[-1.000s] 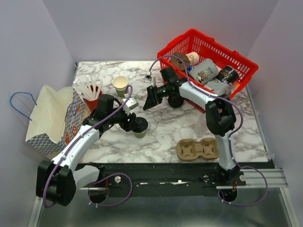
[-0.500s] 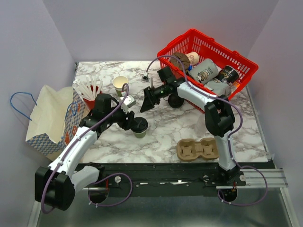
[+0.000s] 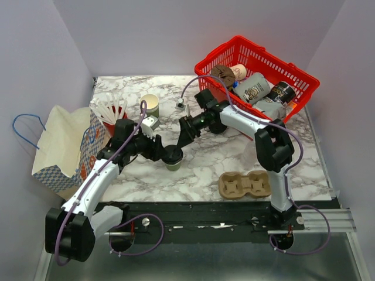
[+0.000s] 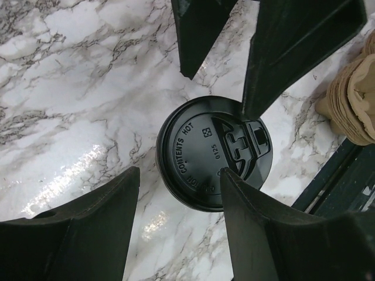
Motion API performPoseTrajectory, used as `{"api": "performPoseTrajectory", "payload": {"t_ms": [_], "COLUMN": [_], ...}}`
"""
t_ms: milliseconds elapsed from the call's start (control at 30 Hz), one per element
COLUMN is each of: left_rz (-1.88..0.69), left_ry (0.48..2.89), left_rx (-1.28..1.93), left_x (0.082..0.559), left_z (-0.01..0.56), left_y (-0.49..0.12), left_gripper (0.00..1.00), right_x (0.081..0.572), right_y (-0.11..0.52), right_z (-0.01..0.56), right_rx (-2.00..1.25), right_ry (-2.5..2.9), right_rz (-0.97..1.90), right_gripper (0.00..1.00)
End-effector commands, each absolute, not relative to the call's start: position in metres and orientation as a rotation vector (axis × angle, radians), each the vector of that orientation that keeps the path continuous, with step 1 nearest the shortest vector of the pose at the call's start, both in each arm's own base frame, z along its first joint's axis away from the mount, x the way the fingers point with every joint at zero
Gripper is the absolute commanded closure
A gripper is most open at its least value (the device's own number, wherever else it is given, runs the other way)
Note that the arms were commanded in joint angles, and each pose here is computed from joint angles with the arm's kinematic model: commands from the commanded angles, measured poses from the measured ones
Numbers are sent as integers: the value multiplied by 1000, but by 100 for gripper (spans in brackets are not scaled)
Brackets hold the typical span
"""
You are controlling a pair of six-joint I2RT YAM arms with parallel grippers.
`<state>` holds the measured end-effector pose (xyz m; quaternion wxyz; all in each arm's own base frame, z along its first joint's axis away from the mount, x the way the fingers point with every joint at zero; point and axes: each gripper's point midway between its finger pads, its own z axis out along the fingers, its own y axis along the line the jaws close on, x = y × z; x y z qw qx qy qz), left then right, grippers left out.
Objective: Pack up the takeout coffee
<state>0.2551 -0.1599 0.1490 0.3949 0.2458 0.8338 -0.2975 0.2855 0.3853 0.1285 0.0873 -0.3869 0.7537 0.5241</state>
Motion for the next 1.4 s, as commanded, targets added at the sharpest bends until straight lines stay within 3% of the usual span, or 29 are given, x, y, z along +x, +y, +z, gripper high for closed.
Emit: {"api": "performPoseTrajectory", "payload": {"t_ms": [0, 1367], "left_rz": [-756, -770], "left_ry": [2131, 2124], "left_rx": [531, 511], "left_x": [258, 260], "left_z": [146, 147], "left_y": [-154, -150], "left_gripper": [34, 35], "right_x": [269, 262], "right_y": [383, 383], "right_z": [141, 108], "right_rx": [-1196, -1145], "right_ry": [2208, 2384], "right_rz": [1604, 1495], "right_gripper": [9, 12]}}
